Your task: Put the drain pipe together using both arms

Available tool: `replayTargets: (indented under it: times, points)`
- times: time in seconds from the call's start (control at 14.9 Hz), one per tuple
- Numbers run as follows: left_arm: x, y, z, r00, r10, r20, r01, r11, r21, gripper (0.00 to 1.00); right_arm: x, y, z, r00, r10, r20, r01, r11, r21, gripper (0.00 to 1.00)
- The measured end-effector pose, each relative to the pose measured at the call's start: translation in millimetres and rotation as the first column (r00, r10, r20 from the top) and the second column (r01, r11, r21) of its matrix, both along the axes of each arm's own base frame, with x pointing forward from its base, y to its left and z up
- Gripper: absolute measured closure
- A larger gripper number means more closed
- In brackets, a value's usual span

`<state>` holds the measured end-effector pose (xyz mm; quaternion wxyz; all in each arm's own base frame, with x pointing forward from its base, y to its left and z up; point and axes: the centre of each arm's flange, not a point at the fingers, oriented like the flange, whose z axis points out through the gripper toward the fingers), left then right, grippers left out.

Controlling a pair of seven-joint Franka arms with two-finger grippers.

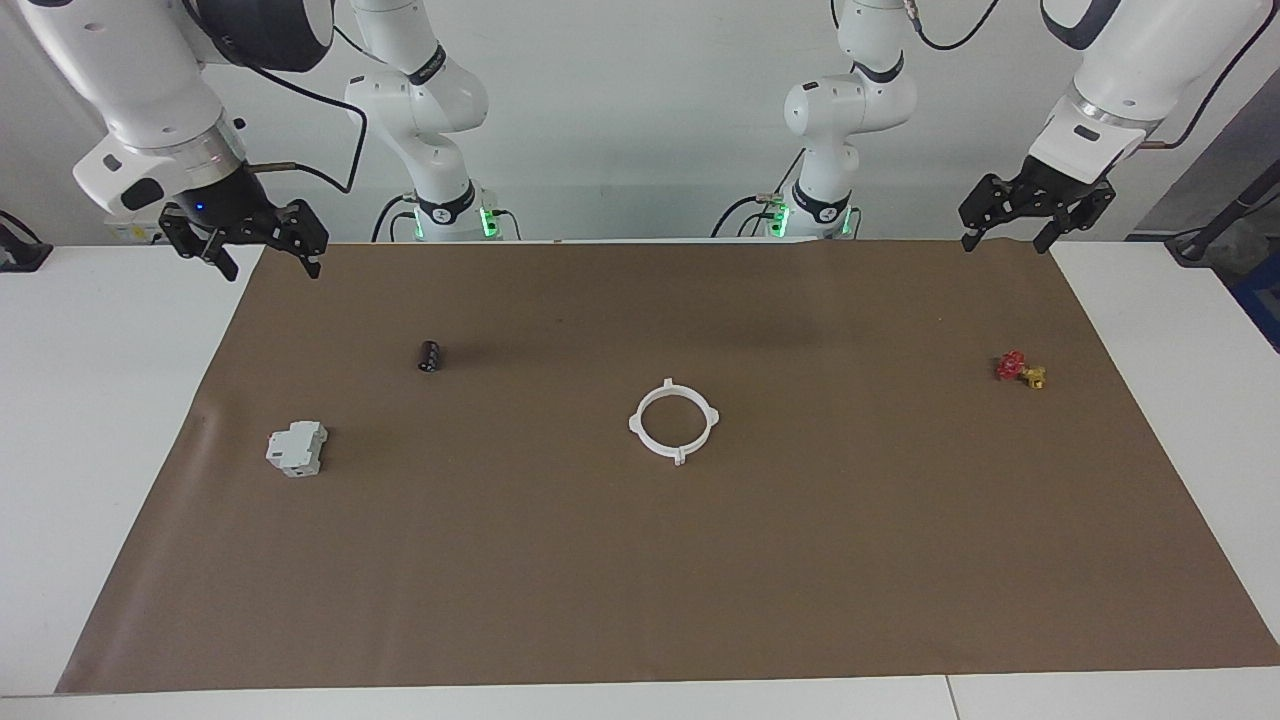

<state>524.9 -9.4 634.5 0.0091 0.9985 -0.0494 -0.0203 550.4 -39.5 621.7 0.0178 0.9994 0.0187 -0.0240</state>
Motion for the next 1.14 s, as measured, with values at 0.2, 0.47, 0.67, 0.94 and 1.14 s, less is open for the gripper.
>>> replayTargets:
  times: [0.2,0.47,0.67,0.94,1.14]
  points:
    - [1.7,0.2,-3.6,1.0,0.0,-0.008,0.0,1.0,-0.001,0.0,0.0,0.0,0.0,1.0,0.0,0.0,0.0,1.0,0.0,0.0]
    - [0.6,-0.1,-8.8,1.0,-0.001,-0.031,0.001,1.0,-0.001,0.0,0.0,0.0,0.0,1.0,0.0,0.0,0.0,1.0,0.0,0.0]
    - [0.6,-0.2,-8.8,1.0,-0.001,-0.031,0.001,1.0,-0.001,0.0,0.0,0.0,0.0,1.0,0.0,0.0,0.0,1.0,0.0,0.0]
    - [0.6,-0.4,-8.8,1.0,-0.002,-0.031,0.002,1.0,-0.001,0.0,0.0,0.8,0.0,1.0,0.0,0.001,0.0,1.0,0.008,0.0]
    - [0.6,-0.5,-8.8,1.0,-0.002,-0.031,0.002,1.0,-0.001,0.0,0.1,1.5,0.0,1.0,0.0,0.001,0.0,1.0,0.014,0.0]
